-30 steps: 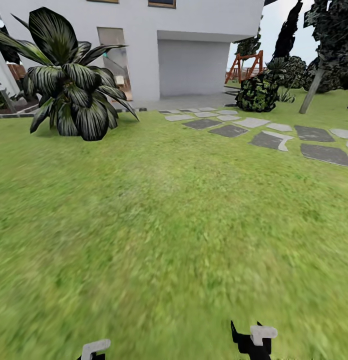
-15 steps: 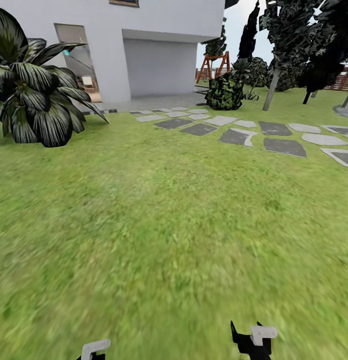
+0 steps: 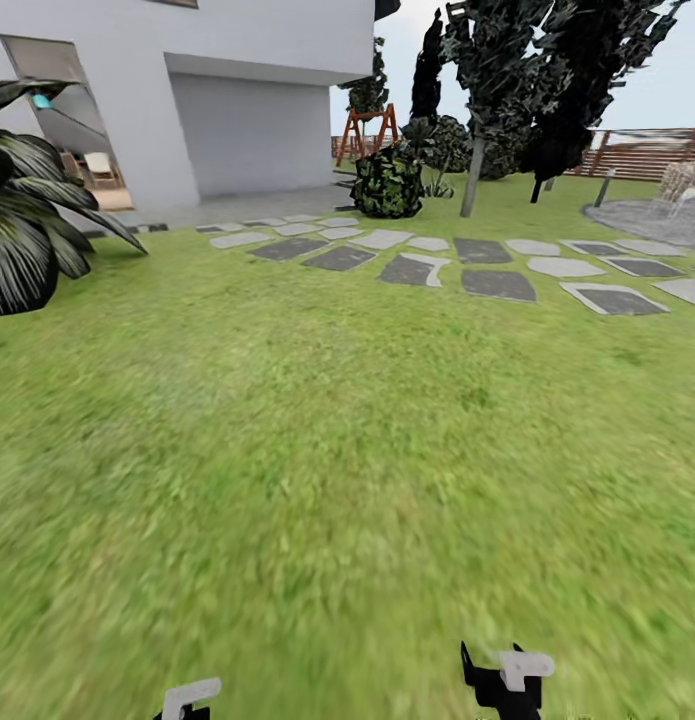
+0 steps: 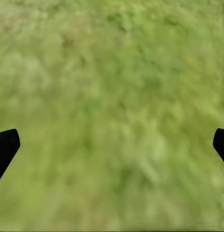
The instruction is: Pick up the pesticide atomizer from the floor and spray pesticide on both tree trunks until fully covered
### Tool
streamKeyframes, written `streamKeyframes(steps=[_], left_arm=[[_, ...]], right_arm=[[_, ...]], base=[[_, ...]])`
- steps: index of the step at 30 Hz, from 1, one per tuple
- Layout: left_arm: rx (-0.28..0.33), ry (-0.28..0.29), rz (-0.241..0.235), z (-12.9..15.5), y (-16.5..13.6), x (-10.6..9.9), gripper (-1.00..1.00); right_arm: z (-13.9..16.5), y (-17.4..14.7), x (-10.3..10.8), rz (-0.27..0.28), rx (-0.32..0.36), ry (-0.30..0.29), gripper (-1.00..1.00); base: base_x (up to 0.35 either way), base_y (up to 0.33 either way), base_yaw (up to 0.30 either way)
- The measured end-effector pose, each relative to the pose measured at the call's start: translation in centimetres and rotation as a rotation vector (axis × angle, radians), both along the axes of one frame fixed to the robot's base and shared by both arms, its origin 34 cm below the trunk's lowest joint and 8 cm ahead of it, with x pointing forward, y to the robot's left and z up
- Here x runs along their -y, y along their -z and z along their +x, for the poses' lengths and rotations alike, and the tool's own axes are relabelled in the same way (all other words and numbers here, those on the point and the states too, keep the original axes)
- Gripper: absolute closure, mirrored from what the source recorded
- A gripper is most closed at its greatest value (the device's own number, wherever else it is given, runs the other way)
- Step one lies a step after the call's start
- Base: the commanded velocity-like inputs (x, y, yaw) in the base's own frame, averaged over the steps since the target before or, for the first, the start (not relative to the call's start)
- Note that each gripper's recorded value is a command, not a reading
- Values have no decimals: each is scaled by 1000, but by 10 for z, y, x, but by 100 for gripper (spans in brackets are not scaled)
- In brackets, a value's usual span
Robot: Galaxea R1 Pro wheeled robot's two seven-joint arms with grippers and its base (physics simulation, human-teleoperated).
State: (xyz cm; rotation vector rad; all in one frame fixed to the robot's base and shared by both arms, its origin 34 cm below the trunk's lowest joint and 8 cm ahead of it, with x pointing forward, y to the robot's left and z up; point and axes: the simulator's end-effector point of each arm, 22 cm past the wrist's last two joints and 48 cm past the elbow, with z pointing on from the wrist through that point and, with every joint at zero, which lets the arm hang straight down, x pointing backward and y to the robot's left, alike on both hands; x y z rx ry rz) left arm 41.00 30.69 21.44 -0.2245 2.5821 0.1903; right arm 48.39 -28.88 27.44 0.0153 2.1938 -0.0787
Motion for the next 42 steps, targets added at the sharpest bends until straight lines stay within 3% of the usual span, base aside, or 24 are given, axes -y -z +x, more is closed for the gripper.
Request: streamKeyframes(steps=[42], left_arm=[[-1, 0, -1, 0, 0, 1, 100]], right_arm=[[0, 0, 0, 0, -1, 0, -100]], base=[[89, -273, -300]])
